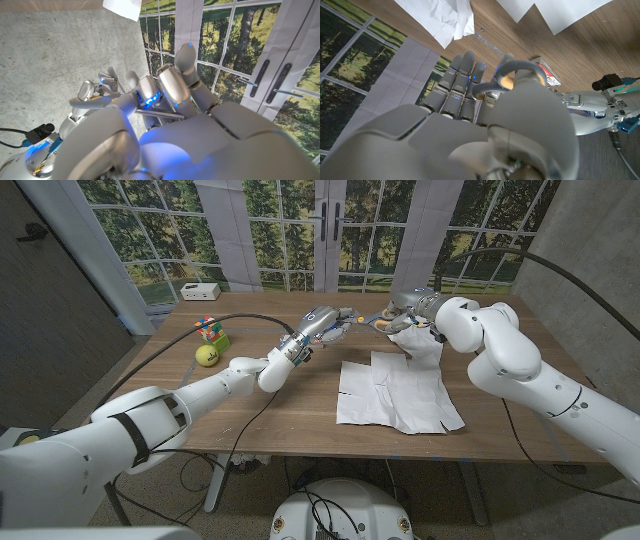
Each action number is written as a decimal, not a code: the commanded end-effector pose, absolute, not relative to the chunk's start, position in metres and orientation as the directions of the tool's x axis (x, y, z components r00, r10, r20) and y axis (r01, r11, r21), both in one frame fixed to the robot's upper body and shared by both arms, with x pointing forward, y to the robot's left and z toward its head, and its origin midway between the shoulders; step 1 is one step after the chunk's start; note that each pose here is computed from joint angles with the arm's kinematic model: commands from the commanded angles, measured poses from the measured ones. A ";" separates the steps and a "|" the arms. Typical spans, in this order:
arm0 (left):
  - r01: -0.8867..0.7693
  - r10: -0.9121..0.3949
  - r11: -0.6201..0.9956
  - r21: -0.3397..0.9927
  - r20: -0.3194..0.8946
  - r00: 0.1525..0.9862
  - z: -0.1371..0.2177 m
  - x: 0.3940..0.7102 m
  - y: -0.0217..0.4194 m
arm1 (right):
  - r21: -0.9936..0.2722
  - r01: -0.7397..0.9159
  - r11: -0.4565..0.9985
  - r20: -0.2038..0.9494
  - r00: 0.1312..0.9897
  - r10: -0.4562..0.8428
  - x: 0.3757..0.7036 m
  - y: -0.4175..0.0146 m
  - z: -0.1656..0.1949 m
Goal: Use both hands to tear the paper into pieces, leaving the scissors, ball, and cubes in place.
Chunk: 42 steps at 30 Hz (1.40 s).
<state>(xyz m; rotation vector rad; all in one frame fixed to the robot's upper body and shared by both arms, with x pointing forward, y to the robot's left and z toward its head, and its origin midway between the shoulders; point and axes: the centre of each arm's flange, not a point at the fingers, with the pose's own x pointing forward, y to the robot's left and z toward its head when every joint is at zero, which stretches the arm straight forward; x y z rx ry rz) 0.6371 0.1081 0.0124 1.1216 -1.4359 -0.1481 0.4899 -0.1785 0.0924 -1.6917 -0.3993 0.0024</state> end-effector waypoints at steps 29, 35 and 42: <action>-0.557 -0.704 0.499 0.664 0.685 0.186 0.014 0.637 0.106 | -0.971 0.210 -0.114 0.170 0.943 0.287 0.495 -0.176 0.089; -0.568 -0.706 0.491 0.660 0.683 0.184 0.014 0.636 0.107 | -0.972 0.203 -0.115 0.162 0.943 0.290 0.495 -0.176 0.089; -0.584 -0.693 0.493 0.645 0.697 0.184 0.014 0.637 0.110 | -0.973 0.202 -0.115 0.162 0.943 0.290 0.496 -0.177 0.089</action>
